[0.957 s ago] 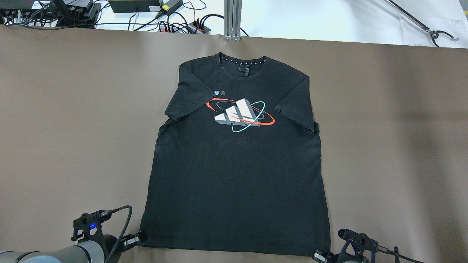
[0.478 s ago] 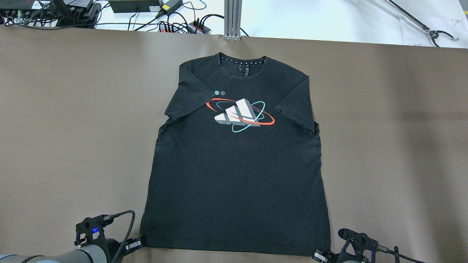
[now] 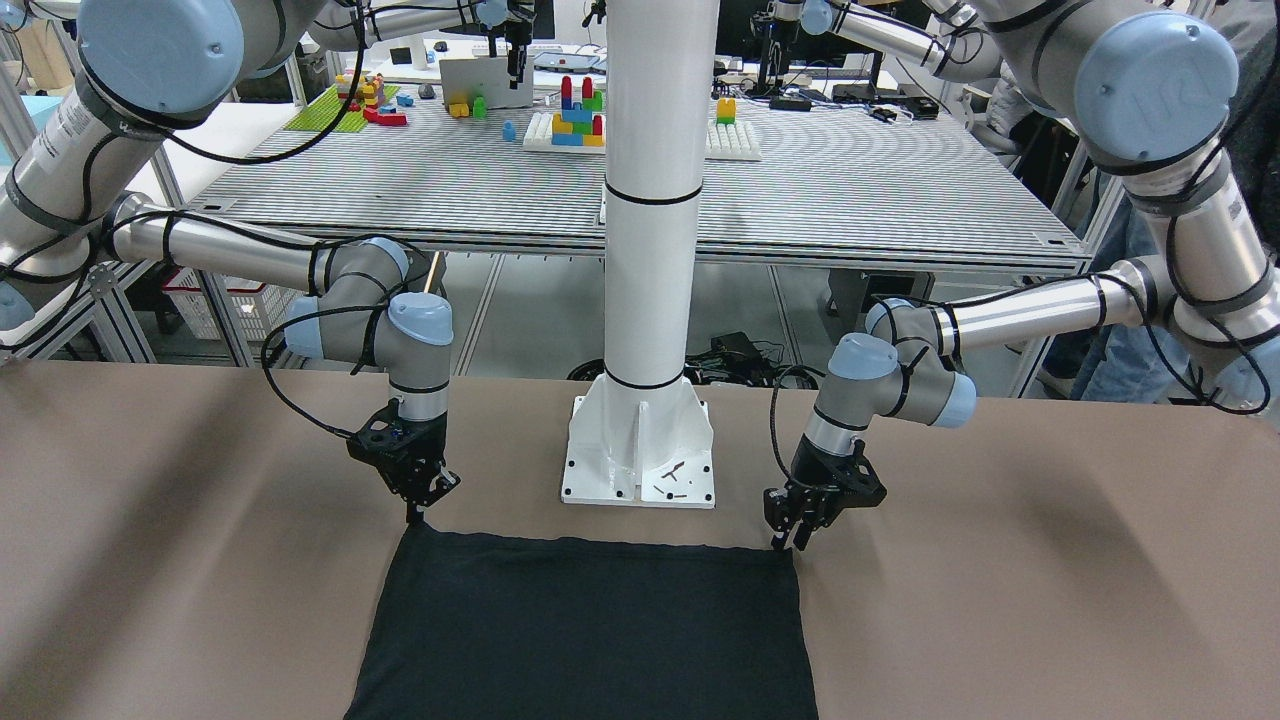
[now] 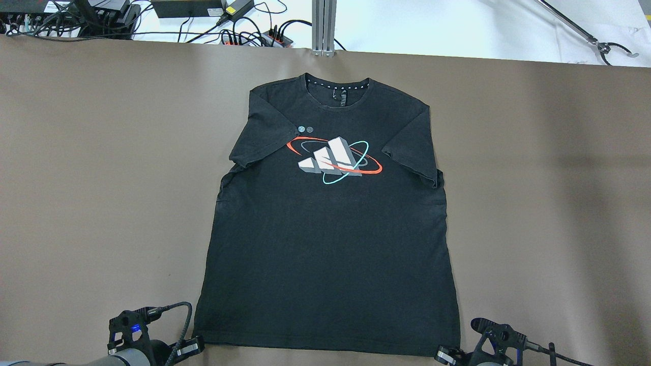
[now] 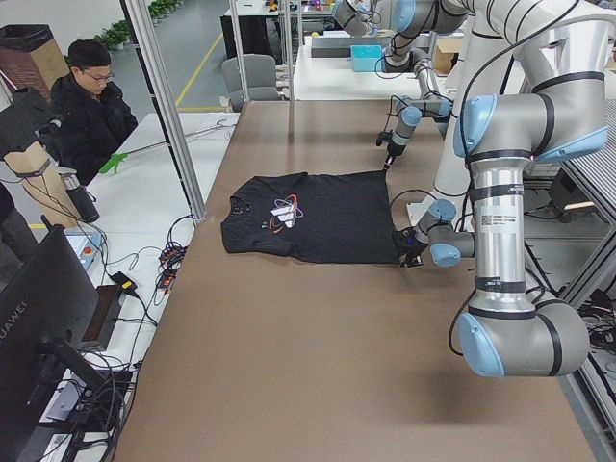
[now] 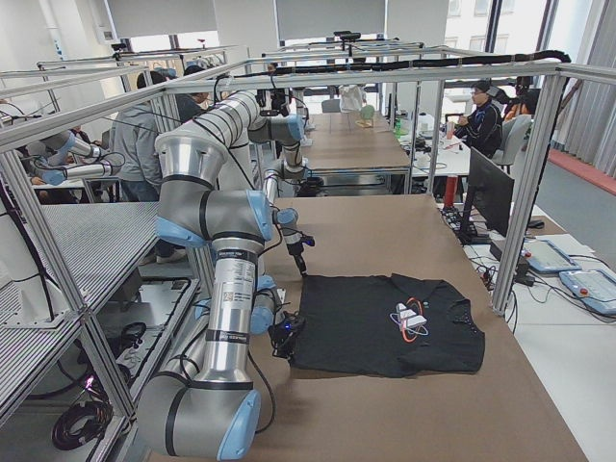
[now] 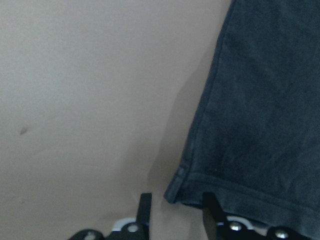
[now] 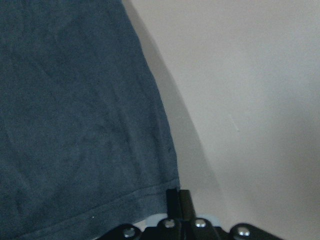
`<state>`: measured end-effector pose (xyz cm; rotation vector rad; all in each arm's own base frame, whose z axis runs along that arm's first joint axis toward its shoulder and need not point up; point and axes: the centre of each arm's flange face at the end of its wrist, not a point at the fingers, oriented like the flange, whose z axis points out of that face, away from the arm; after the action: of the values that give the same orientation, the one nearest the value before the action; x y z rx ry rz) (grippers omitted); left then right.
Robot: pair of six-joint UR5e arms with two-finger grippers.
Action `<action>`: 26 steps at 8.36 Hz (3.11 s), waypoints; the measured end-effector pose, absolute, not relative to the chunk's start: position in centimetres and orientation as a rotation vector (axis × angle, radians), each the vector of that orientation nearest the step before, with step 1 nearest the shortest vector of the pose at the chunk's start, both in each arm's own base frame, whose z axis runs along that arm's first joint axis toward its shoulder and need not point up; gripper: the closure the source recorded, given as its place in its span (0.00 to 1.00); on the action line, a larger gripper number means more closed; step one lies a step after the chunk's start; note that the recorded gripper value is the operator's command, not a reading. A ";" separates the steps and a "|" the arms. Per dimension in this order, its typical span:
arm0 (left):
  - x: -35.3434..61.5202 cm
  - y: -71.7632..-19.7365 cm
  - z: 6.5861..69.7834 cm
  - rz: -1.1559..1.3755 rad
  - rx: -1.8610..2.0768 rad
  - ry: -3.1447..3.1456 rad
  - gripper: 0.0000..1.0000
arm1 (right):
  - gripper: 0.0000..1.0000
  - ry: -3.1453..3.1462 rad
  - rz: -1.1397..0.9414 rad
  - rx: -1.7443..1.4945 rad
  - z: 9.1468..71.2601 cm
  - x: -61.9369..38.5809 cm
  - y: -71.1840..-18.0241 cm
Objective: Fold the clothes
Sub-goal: 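Grasp both bottom hem corners with the left and right grippers, then lift the hem with both grippers and carry it toward the collar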
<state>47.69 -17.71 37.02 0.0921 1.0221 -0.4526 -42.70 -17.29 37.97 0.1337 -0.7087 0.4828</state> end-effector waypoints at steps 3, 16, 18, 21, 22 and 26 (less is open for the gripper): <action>47.5 -17.6 36.8 -0.450 0.090 1.026 1.00 | 1.00 -0.708 0.483 0.134 38.0 -42.7 -17.3; 41.9 -17.4 31.3 -0.452 0.064 1.140 1.00 | 1.00 -0.823 0.464 0.037 32.1 -36.8 -16.5; 40.1 -18.7 29.9 -0.463 0.063 1.166 1.00 | 1.00 -0.846 0.435 0.022 30.8 -35.7 -17.4; 39.0 -28.3 28.1 -0.435 0.113 1.144 1.00 | 1.00 -0.860 0.408 0.030 29.5 -36.4 -26.3; 38.9 -32.3 26.8 -0.428 0.135 1.116 1.00 | 1.00 -0.848 0.403 0.039 29.5 -36.0 -30.1; 35.4 -46.2 24.6 -0.456 0.195 1.021 1.00 | 1.00 -0.799 0.374 0.112 30.4 -29.1 -44.4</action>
<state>35.41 -46.20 24.60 0.1946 1.0207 -0.4563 -29.12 -44.40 30.38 0.1117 -0.7985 0.3741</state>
